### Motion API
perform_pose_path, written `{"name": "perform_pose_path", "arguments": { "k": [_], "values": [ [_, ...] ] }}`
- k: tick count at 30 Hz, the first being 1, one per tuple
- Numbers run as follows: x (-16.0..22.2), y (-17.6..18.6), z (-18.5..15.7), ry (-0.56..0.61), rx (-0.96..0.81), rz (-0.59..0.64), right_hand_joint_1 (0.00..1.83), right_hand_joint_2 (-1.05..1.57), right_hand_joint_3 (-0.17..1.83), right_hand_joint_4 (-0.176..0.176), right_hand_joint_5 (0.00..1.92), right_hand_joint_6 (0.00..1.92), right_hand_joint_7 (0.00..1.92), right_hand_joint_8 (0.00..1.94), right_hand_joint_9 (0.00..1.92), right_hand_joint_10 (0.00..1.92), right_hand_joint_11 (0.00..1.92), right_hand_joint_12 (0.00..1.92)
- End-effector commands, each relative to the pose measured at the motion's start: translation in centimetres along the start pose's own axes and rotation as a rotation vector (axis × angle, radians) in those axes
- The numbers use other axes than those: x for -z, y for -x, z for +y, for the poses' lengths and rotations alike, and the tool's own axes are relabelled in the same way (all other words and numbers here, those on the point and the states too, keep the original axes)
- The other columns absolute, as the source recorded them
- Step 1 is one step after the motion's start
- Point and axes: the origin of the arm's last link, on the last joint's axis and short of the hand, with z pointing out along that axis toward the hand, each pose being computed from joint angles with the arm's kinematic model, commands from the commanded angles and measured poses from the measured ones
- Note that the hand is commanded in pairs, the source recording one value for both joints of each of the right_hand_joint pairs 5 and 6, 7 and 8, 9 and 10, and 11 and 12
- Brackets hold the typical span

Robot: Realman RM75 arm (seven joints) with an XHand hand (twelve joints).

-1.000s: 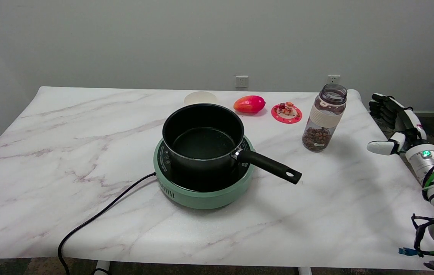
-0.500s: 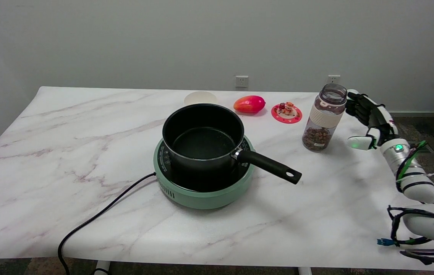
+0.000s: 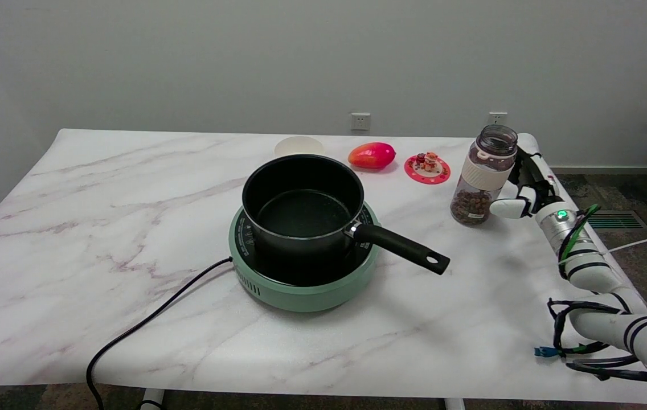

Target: Pick up the bottle.

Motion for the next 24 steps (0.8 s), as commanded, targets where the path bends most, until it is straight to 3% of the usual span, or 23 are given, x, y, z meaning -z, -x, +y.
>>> {"name": "perform_pose_path", "arguments": {
  "k": [1,16,24],
  "values": [
    [-1.68,3.11,-0.20,-0.007,-0.044,-0.031,1.21,-0.93,1.07,0.000,0.29,0.29,0.39,0.39,0.33,0.33,0.32,0.32],
    [-1.89,3.41,-0.07,-0.002,-0.051,-0.026,1.24,-0.94,1.02,0.000,0.27,0.27,0.38,0.38,0.31,0.31,0.27,0.27],
    [-1.71,3.09,0.17,0.005,-0.055,-0.014,1.34,-0.77,0.95,0.000,0.24,0.24,0.44,0.44,0.30,0.30,0.21,0.21]
  ]
}}
